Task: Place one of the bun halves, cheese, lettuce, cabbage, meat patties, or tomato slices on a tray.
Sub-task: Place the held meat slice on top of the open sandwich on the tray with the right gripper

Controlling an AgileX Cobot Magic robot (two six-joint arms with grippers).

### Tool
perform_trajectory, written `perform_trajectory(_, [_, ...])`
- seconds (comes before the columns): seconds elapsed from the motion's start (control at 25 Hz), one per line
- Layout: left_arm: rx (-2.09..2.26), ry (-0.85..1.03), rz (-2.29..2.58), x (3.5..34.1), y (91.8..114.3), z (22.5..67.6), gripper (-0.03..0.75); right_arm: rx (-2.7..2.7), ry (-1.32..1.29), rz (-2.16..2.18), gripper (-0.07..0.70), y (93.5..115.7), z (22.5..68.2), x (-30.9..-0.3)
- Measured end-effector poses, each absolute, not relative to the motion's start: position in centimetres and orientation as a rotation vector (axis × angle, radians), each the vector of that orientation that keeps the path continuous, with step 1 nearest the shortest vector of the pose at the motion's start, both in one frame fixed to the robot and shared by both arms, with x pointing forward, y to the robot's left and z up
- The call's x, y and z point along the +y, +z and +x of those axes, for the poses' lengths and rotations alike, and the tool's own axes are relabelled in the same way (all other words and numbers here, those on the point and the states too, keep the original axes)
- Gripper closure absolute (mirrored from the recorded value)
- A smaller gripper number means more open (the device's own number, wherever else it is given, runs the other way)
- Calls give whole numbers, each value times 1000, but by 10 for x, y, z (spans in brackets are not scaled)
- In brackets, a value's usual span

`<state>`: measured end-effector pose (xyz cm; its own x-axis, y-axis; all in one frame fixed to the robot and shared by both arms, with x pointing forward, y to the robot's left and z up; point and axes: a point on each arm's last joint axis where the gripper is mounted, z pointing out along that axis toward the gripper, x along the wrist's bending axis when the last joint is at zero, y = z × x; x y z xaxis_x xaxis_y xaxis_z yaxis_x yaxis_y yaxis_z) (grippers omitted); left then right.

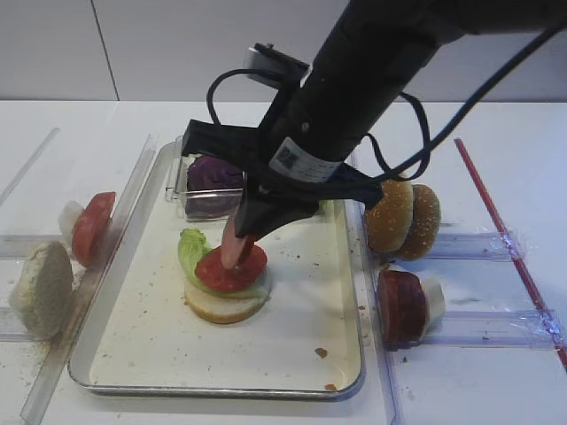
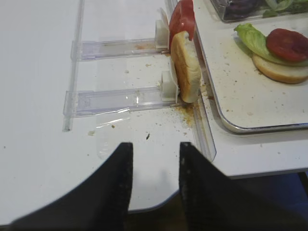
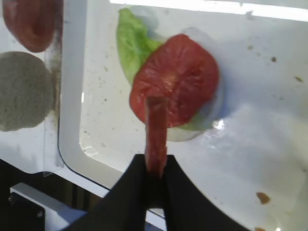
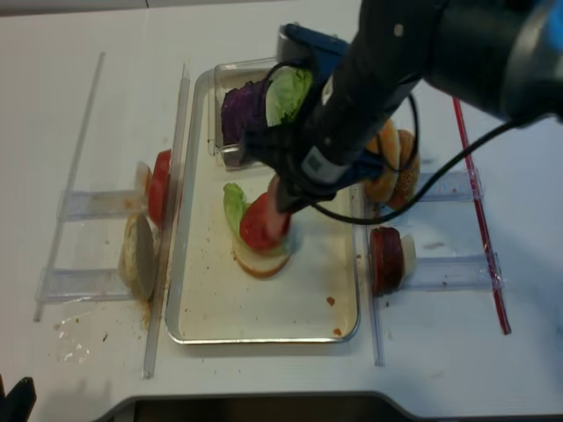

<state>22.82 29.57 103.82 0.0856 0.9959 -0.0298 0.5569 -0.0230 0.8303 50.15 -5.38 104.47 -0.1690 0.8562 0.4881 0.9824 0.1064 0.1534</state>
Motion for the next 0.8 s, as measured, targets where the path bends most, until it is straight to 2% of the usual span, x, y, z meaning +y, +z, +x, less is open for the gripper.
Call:
perform_trajectory(0.56, [1554, 797, 1667, 296, 1038, 228, 489, -2024, -659, -1817, 522, 1009, 528, -27])
perform_trajectory(0.8, [1554, 797, 1667, 296, 1038, 228, 489, -1990, -678, -1777, 522, 1006, 529, -22])
